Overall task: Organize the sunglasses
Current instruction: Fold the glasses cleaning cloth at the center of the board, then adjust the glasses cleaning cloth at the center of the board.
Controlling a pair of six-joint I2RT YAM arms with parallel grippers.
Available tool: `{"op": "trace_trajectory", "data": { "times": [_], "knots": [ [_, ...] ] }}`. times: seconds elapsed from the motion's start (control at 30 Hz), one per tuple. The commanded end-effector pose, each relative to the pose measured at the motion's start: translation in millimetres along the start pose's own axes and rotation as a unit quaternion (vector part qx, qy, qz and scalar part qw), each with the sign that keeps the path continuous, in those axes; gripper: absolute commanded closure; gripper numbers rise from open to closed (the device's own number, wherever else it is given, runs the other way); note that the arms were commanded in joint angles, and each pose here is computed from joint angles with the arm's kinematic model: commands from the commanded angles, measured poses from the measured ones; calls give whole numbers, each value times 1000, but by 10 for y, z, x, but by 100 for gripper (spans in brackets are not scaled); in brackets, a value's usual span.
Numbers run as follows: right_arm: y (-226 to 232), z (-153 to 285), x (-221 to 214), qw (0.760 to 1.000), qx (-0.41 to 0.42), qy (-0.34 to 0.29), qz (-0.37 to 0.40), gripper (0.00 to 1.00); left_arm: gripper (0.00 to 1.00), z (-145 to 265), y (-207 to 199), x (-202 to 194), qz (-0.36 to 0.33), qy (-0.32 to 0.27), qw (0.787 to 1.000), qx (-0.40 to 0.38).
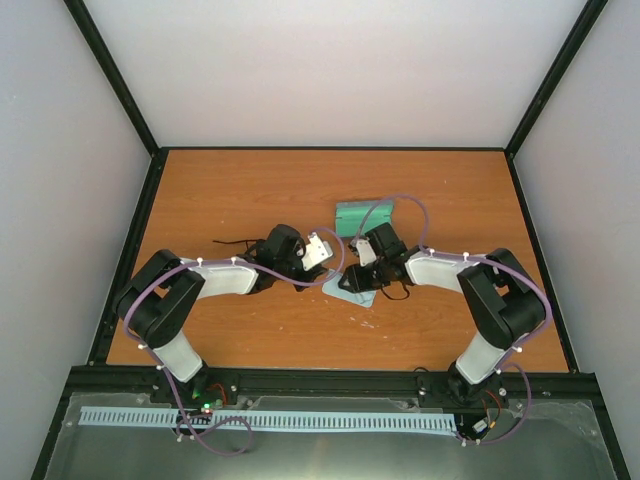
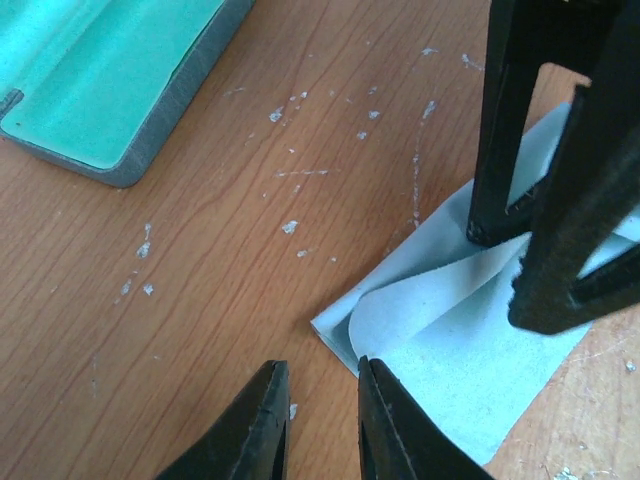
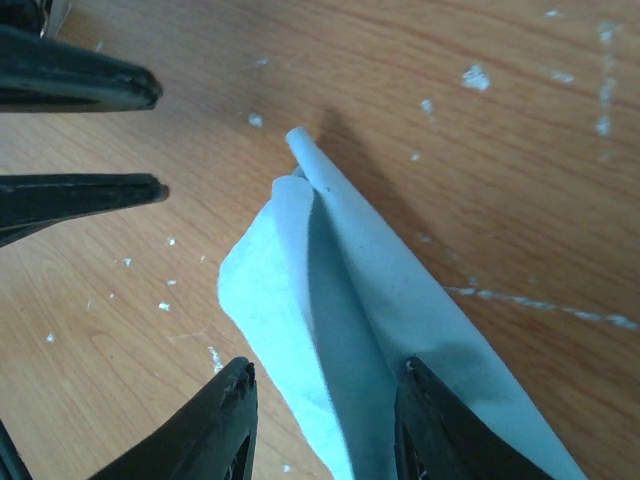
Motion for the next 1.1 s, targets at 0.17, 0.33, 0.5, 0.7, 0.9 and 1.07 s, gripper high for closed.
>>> {"op": "trace_trajectory", "data": {
  "times": [0.17,0.33,0.5,0.7,0.9,1.07],
  "knots": [
    [278,-71,-47,999,42,10,26,62,78,64,54,99,0,-27,1000,11],
    [265,-6,-127,999,24,3,22,63,78,60,57,96,-1,-26,1000,11],
    [278,360,-68,997,-33,-71,13,60,76,78,126,129,2,-34,999,21],
    [3,783,-39,979,-136,-143,-46,52,76,118,329,144,32,-45,998,22],
    [-238,622,-224,973,-202,-78,-83,55,76,79,354,133,34,-44,998,13],
    [-327,497,-293,971,-203,-65,-109,56,83,67,276,151,-12,-50,998,-20]
  ]
}}
Point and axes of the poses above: each gripper's point midway between its finger pads, its own z axis back along the fingers, its own y axis along the line the jaws close on, x = y × z, the point moved 9 cm from there along z, back along the fingers, and after that the axes turned 4 degrees about -z, right-handed, at the moved point
